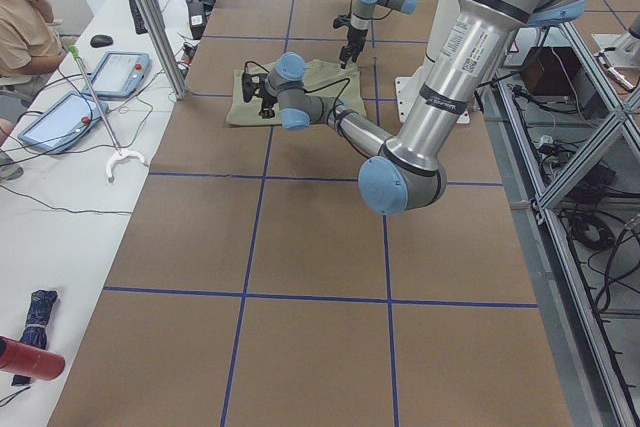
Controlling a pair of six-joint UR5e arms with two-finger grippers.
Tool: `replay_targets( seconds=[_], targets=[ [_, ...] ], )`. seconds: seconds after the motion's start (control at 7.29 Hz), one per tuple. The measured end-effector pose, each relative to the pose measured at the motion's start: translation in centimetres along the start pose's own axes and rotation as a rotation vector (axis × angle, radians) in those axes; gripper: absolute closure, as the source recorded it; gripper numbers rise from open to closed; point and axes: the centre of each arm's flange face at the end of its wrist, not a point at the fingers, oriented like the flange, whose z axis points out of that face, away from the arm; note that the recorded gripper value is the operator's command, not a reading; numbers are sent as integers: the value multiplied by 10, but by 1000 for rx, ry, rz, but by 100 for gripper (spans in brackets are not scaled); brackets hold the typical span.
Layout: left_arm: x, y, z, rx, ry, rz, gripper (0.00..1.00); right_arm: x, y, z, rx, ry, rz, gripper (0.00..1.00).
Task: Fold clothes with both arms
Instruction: 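Move the right gripper to the shirt corner nearest the robot, then move the left gripper to the other near corner while right gripper holds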
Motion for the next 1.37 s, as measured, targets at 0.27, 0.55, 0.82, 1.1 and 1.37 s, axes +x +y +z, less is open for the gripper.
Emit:
replay_targets(
  seconds=[0.27, 0.55, 0.82, 1.1, 1.37],
  targets=[
    [2, 0, -1, 0, 4, 0, 34, 1, 0, 2, 4, 1, 45, 31],
    [2, 0, -2, 0, 5, 1, 34, 2, 2, 4, 5, 4, 51, 32],
    [3, 1, -2, 0, 5, 2, 34, 4, 9, 7, -2, 10, 44, 32],
    [3, 1, -3, -1, 6, 2, 34, 6, 13, 11, -5, 18, 37, 94],
    [4, 1, -3, -1, 7, 2, 34, 5, 12, 8, -7, 15, 36, 100]
  ],
)
